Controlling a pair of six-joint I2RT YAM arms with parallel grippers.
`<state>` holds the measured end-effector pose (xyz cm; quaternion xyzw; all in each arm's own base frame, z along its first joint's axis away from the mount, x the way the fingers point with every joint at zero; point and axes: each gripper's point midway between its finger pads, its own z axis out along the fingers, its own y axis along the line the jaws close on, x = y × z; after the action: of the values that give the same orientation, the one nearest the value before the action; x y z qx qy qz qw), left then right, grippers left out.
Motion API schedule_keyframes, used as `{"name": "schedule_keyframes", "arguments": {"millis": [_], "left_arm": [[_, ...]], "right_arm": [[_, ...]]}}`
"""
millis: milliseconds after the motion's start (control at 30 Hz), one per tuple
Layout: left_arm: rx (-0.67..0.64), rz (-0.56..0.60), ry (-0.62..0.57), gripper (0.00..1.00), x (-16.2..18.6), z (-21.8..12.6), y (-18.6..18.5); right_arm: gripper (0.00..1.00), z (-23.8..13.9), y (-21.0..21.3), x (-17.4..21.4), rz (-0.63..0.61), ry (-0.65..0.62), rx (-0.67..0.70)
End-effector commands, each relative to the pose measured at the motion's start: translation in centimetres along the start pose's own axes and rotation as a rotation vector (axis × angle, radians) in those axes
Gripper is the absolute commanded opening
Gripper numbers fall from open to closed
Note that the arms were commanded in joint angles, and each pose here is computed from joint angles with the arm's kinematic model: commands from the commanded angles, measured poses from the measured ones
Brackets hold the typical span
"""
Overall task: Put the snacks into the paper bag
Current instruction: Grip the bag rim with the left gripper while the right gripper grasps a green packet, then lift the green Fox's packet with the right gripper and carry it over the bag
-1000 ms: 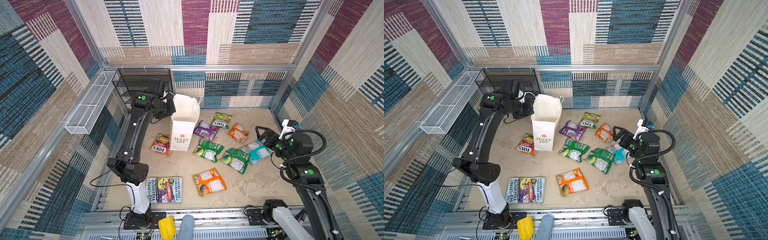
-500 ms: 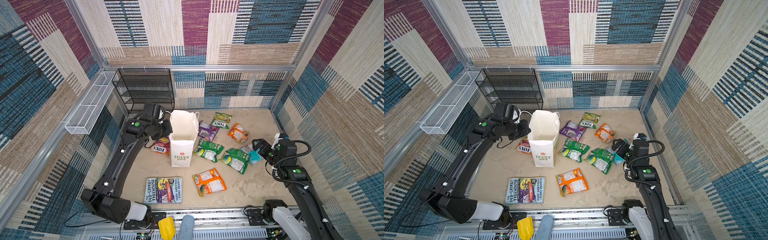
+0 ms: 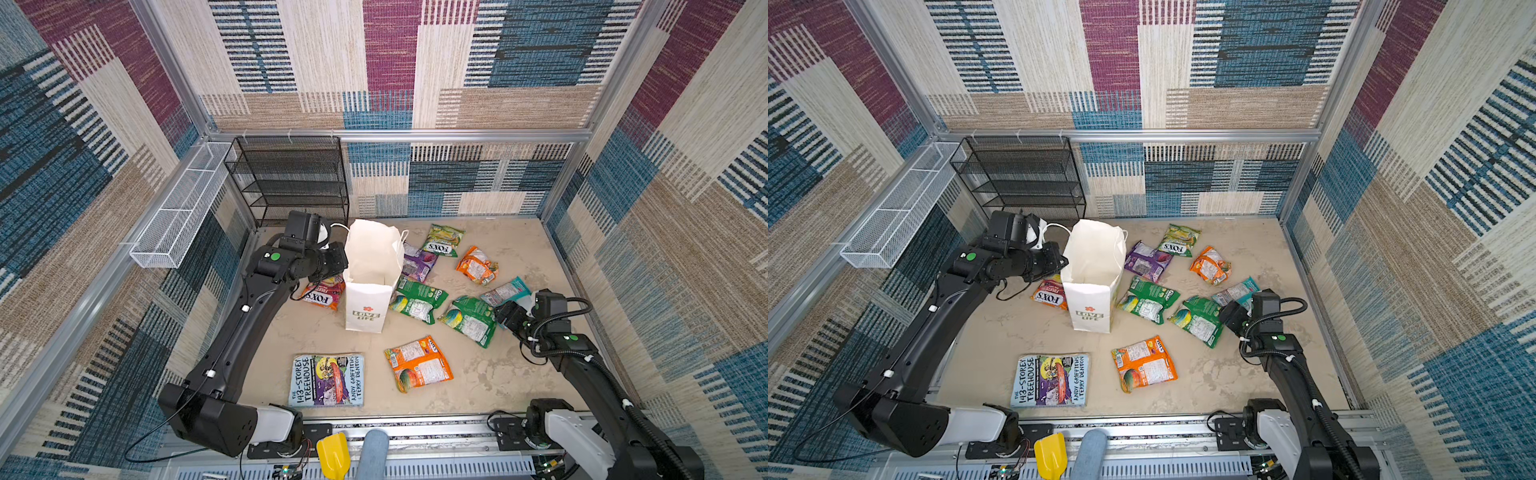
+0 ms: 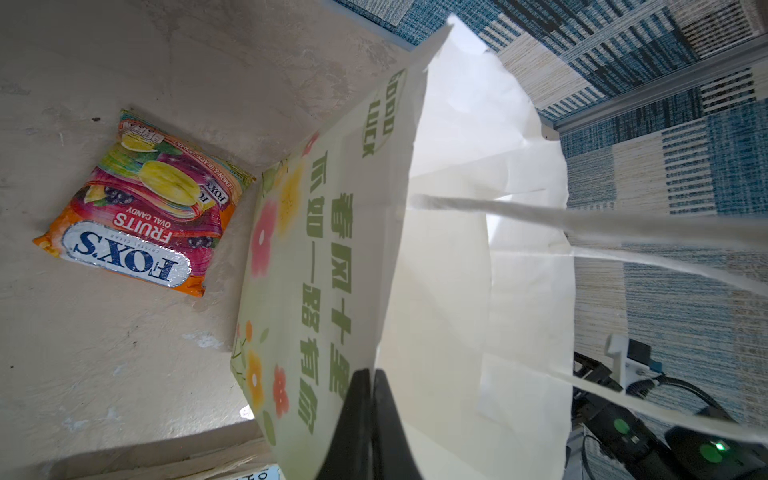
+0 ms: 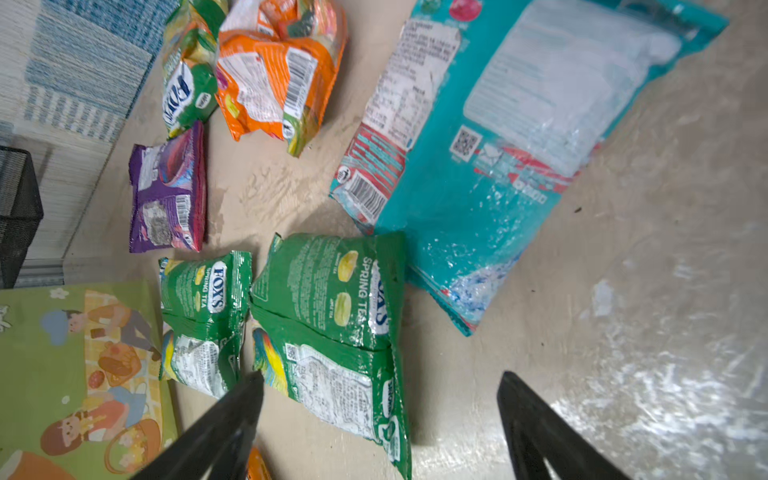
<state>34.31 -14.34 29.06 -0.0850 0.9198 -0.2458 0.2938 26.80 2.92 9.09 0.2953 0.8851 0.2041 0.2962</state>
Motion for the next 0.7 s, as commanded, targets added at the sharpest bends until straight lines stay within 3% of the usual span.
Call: {"name": "schedule_keyframes", "arguments": {"millis": [0, 200, 400, 667], "left_arm": [[0.035, 0.035, -0.024, 0.0, -0.6, 0.0, -0.7], [0.028, 0.046, -0.034, 0.0, -0.8, -0.2, -0.7], [0.01, 0.045, -0.027, 0.0, -0.8, 0.3, -0.2], [0.038, 0.014, -0.004, 0.0, -1.0, 0.7, 0.0]], "right_arm": [[0.84, 0.8, 1.3, -0.2, -0.021, 0.0, -0.067], [0.79, 2.8, 0.7, 0.2, -0.027, 0.032, -0.053], [0.66, 4.8, 1.2, 1.1, -0.023, 0.097, -0.097], [0.35, 5.6, 1.6, 0.9, -0.03, 0.097, -0.115]]}}
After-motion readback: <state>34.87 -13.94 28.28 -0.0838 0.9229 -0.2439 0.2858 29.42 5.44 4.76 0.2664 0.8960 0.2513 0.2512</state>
